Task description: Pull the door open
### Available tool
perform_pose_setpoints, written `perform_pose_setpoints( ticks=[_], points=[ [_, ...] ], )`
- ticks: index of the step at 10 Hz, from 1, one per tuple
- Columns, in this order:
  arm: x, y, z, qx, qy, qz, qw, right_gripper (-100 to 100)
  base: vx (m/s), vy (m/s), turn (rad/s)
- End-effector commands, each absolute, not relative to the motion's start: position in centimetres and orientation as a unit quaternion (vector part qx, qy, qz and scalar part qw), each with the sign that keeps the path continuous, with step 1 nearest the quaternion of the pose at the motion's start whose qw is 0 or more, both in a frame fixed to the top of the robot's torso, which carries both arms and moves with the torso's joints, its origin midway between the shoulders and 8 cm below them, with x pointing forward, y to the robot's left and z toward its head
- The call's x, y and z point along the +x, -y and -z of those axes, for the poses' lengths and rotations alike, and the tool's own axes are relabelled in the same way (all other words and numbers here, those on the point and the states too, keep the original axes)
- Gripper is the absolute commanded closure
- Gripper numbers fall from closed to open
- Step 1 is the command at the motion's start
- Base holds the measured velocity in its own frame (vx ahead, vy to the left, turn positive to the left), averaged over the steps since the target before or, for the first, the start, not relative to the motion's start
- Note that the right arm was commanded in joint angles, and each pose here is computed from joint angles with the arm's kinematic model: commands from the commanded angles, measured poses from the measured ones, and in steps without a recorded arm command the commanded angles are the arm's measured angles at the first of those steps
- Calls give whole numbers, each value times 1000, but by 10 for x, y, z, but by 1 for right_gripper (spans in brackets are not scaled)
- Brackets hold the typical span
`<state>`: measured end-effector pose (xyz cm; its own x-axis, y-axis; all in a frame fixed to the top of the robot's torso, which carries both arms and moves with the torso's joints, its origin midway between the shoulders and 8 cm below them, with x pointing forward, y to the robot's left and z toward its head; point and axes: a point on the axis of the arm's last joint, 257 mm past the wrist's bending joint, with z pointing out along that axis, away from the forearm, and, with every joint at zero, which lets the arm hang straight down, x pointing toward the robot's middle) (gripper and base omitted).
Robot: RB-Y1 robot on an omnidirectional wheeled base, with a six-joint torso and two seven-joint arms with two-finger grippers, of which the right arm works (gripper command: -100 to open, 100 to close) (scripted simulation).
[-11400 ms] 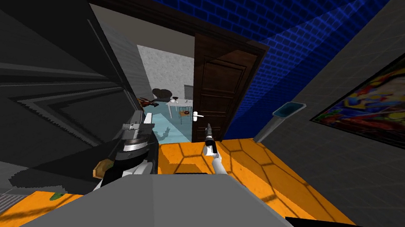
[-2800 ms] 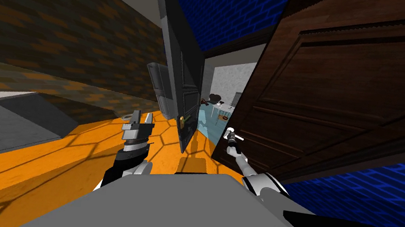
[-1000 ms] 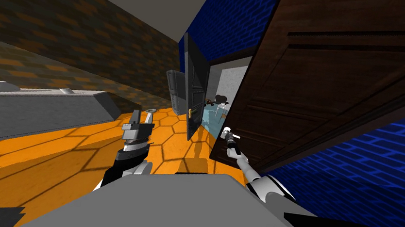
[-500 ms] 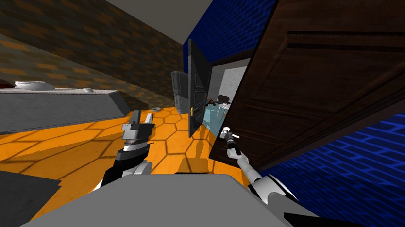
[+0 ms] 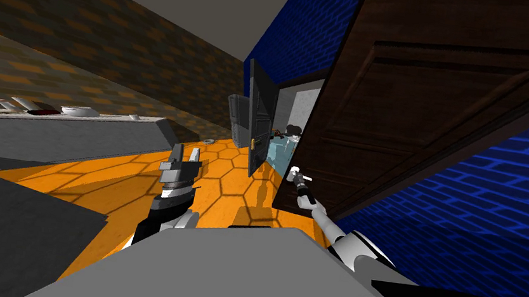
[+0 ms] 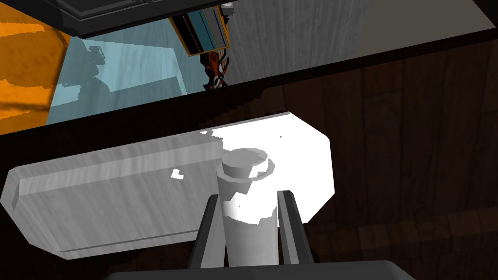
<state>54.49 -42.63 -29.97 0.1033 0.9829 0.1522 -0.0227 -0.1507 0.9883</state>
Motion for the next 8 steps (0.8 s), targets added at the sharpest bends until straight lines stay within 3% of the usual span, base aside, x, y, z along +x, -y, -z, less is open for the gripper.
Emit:
perform_pose_setpoints(
  ticks=[1,3,8],
  points=[
    [539,437,300,559,-432,-507,493,100,-170,-70,72],
    [543,421,300,553,-437,-520,483,100,-90,-20,92],
    [534,422,300,544,-449,-526,475,100,-180,-58,79]
  ],
)
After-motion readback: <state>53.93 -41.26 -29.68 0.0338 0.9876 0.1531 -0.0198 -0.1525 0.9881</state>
